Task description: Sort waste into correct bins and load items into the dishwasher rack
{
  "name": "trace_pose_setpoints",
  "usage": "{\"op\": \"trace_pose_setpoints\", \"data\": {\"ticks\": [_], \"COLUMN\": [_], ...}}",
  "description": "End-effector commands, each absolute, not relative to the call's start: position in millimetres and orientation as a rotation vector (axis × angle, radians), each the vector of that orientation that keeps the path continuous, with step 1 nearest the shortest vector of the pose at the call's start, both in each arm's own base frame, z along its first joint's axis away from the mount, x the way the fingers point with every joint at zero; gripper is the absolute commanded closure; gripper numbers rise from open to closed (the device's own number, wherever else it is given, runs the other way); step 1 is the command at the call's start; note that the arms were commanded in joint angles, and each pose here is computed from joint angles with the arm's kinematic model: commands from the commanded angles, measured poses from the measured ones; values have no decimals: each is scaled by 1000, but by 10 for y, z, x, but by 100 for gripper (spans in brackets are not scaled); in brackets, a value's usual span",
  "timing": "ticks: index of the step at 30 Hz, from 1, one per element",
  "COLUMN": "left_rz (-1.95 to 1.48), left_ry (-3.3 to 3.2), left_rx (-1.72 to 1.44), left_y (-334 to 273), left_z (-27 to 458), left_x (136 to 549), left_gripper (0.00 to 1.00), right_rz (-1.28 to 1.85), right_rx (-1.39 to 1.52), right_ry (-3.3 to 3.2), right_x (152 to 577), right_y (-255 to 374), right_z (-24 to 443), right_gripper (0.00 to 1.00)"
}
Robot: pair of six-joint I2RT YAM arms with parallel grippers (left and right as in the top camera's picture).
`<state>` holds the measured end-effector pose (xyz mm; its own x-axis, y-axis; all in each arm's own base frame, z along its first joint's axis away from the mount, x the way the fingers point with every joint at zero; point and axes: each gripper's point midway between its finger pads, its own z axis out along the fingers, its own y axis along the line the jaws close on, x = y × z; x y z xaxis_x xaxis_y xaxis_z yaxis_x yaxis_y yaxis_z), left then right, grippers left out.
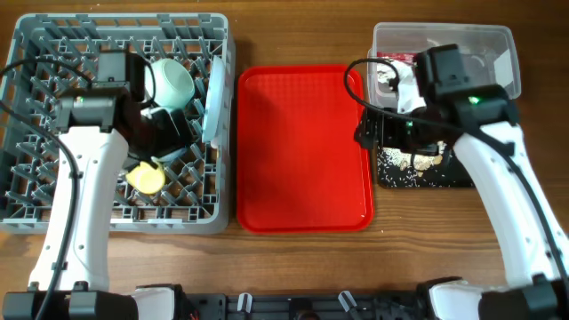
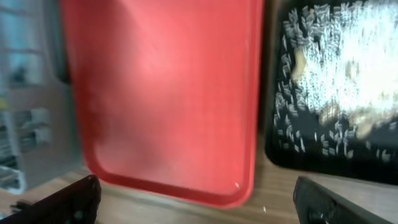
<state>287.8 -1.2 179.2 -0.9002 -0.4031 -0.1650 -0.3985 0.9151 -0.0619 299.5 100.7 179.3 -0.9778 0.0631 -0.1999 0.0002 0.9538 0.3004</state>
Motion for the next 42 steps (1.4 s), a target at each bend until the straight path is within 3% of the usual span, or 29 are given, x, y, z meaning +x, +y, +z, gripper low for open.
{"op": "trace_pose_setpoints", "data": {"ticks": [1,9,18,35,42], "left_rz": [-14,-260,-338,-338,-338], "left_ry": [2909,2566,2259,2258,2258], "left_rx": [-567,-306,-265,-264,-265], "left_y": [-100,-364,-344,-343,-343], "left_z": [1813,2004,2304,2306,2306], "left_x": [2772,2439,2085,2077,2077], "left_gripper": [0,0,0,0,0], "right_rz": [370,276,235,214,105], "right_rx": [110,92,124,123,40], "right_ry": [2892,2505,2163,2222,1934], "right_x": [2967,2651,2117,2160,2109], "right_y": [905,690,387,392,161], "right_z": [1841,2269,2692,2570,2882], "right_gripper": [0,0,0,0,0]}}
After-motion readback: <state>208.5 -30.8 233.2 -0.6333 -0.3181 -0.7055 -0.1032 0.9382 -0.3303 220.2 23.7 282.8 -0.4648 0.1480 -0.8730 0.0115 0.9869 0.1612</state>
